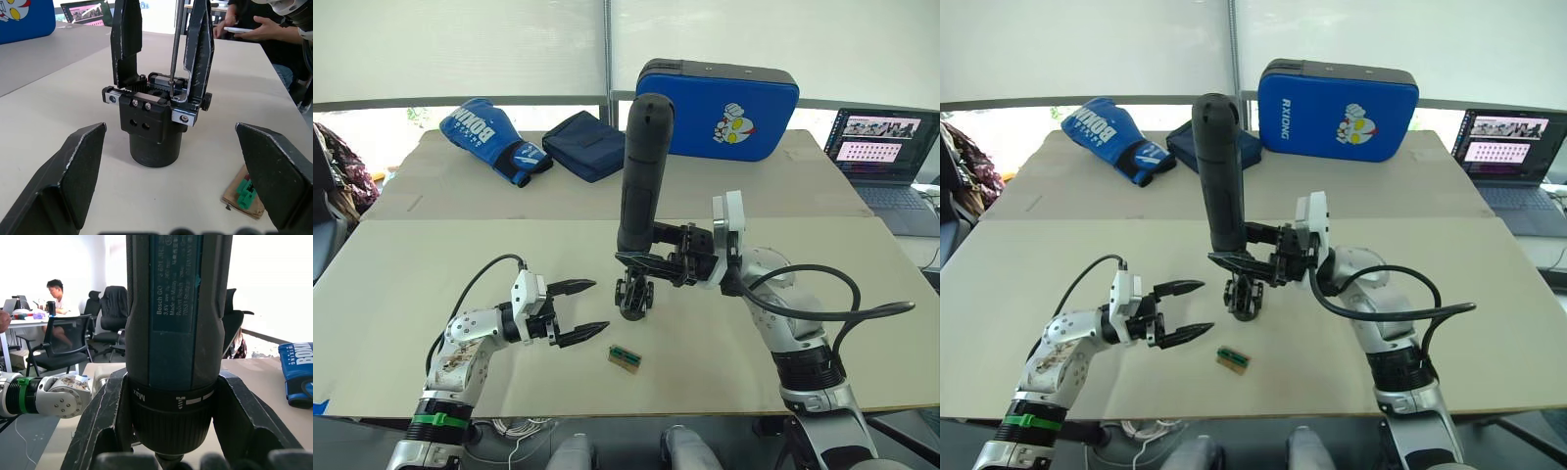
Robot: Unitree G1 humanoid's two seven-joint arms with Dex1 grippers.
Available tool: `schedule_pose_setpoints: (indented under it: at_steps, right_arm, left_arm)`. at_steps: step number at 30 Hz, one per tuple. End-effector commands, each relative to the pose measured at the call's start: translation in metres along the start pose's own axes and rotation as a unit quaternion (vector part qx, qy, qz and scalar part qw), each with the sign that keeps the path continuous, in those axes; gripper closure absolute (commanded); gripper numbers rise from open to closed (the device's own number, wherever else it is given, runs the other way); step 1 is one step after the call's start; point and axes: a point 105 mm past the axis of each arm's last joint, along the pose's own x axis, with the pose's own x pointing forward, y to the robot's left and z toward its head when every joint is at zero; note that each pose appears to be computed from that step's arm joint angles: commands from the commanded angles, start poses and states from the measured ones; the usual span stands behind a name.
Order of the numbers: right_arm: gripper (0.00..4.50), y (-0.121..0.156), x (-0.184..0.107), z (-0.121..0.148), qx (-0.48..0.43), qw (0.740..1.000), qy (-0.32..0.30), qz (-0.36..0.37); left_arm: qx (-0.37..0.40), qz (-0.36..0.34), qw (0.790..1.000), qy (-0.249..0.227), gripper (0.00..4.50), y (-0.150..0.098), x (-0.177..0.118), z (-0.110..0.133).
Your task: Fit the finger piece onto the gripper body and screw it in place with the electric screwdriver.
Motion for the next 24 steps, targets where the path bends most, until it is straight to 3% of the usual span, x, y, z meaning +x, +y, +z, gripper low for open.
schedule_pose_setpoints:
  at_steps: [1, 24]
  right_arm:
    - [2.61, 0.0012, 0.001, 0.0113, -0.015, 1.0, -0.015, 0.005]
    - [2.61, 0.0024, -0.0007, 0.0174, -0.007, 0.999, -0.029, 0.015]
  left_arm:
    - [0.015, -0.002, 1.0, -0.008, 0.0, -0.0009, -0.0007, 0.0037]
    - [0.015, -0.003, 1.0, -0.01, 0.0, -0.0031, 0.0024, 0.0066]
